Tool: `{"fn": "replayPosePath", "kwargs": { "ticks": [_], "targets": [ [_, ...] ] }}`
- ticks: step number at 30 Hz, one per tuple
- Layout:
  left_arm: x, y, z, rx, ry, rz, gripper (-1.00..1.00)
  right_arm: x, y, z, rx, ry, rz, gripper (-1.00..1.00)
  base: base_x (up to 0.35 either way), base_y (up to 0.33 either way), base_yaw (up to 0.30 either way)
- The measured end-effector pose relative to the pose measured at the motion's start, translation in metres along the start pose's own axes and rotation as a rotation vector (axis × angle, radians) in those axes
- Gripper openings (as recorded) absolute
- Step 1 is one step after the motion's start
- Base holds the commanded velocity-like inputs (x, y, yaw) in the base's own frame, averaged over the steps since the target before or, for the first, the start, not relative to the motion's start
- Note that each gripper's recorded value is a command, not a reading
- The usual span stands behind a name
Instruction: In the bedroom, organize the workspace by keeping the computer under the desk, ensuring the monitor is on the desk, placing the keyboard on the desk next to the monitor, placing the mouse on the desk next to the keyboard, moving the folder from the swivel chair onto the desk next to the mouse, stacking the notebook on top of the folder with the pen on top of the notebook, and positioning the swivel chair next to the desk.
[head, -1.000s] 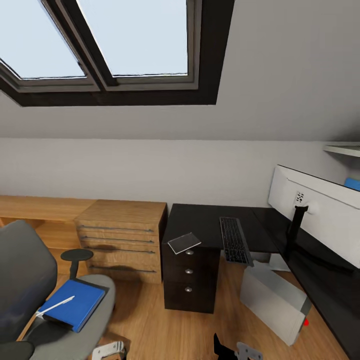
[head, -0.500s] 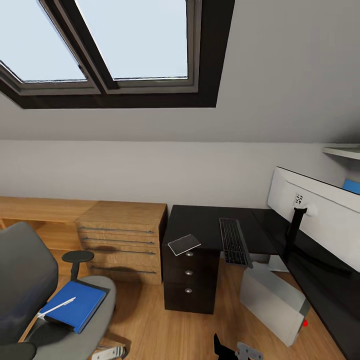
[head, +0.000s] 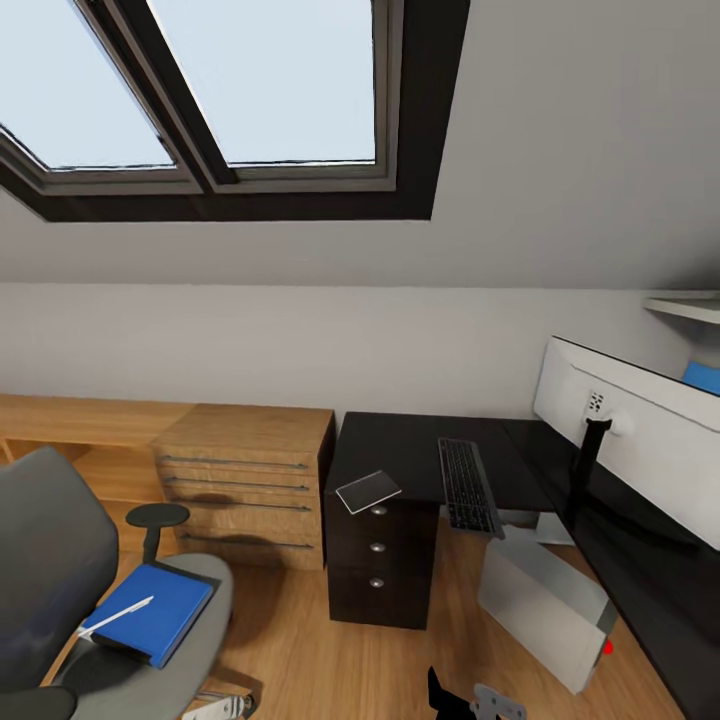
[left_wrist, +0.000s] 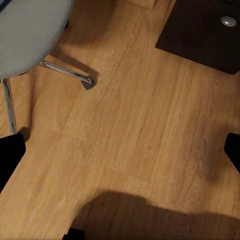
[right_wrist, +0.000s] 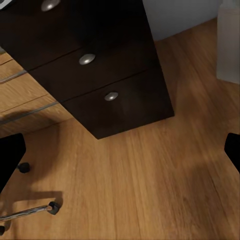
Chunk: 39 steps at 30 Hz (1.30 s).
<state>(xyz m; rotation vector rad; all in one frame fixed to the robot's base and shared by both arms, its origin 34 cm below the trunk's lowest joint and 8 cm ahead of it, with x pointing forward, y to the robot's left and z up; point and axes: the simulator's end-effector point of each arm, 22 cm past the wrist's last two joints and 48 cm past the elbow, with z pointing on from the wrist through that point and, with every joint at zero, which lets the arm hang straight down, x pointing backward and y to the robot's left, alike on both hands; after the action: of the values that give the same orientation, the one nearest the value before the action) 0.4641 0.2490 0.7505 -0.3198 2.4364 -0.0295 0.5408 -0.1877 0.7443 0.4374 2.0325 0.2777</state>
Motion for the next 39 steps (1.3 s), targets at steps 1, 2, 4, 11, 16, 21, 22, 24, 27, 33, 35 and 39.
{"fn": "replayPosePath", "kwargs": {
  "ticks": [1, 2, 4, 11, 16, 21, 22, 24, 27, 33, 35, 39],
  "targets": [
    [0.000, 0.000, -0.001, 0.000, 0.000, 0.000, 1.00, -0.001, 0.000, -0.001, 0.000, 0.000, 0.000, 1.00, 0.000, 0.000, 0.000],
    [0.000, 0.000, -0.002, 0.000, 0.000, 0.000, 1.00, -0.001, 0.001, -0.001, 0.000, 0.000, 0.000, 1.00, 0.000, 0.000, 0.000],
    [-0.001, 0.000, -0.004, 0.000, 0.000, 0.000, 1.00, -0.002, 0.001, -0.003, 0.000, 0.000, 0.000, 1.00, 0.000, 0.000, 0.000],
    [-0.003, 0.000, -0.010, 0.000, 0.001, 0.000, 1.00, -0.007, 0.003, -0.008, 0.000, 0.000, -0.001, 1.00, 0.000, 0.000, 0.000],
    [-0.004, 0.000, -0.014, -0.001, 0.001, 0.000, 1.00, -0.009, 0.005, -0.012, -0.001, 0.001, -0.001, 1.00, 0.000, 0.000, 0.000],
    [-0.005, 0.000, -0.017, -0.001, 0.002, 0.000, 1.00, -0.011, 0.005, -0.014, 0.000, 0.001, -0.001, 1.00, 0.000, 0.000, 0.000],
    [-0.005, 0.000, -0.017, -0.001, 0.002, 0.000, 1.00, -0.011, 0.005, -0.014, -0.001, 0.001, -0.001, 1.00, 0.000, 0.000, 0.000],
    [-0.005, 0.000, -0.017, 0.000, 0.001, 0.000, 1.00, -0.011, 0.005, -0.014, 0.000, 0.001, -0.001, 1.00, 0.000, 0.000, 0.000],
    [-0.004, 0.000, -0.017, -0.001, 0.003, -0.001, 1.00, -0.011, 0.004, -0.014, 0.001, 0.000, -0.001, 1.00, 0.000, 0.000, 0.000],
    [-0.004, 0.000, -0.017, -0.001, 0.004, 0.000, 1.00, -0.012, 0.004, -0.014, 0.002, -0.002, 0.001, 1.00, 0.000, 0.000, 0.000],
    [-0.004, 0.000, -0.017, -0.001, 0.005, 0.000, 1.00, -0.012, 0.005, -0.014, 0.002, -0.002, 0.001, 1.00, 0.000, 0.000, 0.000],
    [-0.003, -0.001, -0.017, 0.000, 0.006, -0.001, 1.00, -0.012, 0.005, -0.014, 0.002, -0.002, 0.001, 1.00, 0.000, 0.000, 0.000]
  ]
}}
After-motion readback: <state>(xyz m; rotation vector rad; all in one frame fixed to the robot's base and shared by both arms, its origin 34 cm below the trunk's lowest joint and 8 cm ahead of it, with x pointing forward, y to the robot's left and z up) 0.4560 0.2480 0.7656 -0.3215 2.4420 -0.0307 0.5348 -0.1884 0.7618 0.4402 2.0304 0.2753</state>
